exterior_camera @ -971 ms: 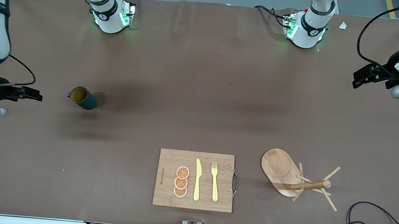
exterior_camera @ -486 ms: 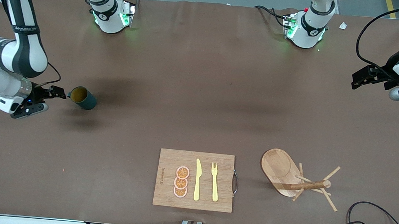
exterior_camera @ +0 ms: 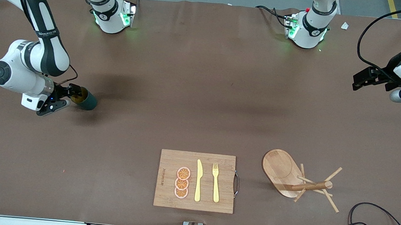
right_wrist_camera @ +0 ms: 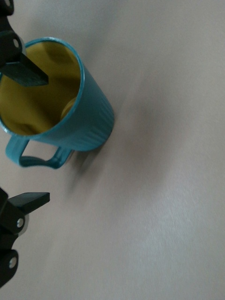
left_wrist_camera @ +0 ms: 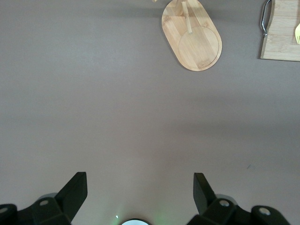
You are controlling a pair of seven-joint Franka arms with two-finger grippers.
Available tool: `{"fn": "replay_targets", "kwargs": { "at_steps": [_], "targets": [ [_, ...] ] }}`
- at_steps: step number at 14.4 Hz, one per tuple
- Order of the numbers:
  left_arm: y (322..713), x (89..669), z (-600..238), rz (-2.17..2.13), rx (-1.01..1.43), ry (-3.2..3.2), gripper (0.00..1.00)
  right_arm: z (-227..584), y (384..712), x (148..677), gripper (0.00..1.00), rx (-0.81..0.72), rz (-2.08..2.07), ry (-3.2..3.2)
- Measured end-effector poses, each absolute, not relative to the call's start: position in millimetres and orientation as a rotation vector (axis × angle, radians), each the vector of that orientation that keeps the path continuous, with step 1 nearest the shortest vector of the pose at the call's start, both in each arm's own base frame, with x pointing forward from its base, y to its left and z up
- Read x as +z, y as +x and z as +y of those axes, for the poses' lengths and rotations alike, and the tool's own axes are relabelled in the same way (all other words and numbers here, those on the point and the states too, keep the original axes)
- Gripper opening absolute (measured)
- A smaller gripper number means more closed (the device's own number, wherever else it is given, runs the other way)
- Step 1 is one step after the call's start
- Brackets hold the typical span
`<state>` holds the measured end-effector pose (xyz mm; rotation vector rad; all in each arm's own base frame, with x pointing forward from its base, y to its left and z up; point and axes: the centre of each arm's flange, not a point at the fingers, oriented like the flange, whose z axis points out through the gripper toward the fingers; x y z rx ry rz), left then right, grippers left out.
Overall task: Pass cup and hang on rack
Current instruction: 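Reach the right gripper to the teal mug and grasp its rim, then carry the teal mug with the right gripper toward the table middle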
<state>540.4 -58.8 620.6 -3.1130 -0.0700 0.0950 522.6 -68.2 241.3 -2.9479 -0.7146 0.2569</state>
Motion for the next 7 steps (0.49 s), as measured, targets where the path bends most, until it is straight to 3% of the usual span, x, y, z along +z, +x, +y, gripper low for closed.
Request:
{"fn": "replay_targets", "kwargs": {
  "at_steps": [2, 3, 7],
  "targets": [
    [540, 621, -59, -0.070, 0.095, -3.113, 1.00, -62, 523, 240, 0.96, 0.245, -0.726, -2.946],
    [540, 621, -59, -0.070, 0.095, -3.113, 1.00, -59, 524, 239, 0.89, 0.237, -0.733, -2.947],
    [540, 621, -59, -0.070, 0.095, -3.113, 1.00, -51, 520, 231, 0.43, 0.239, -0.759, -2.941]
  ]
}}
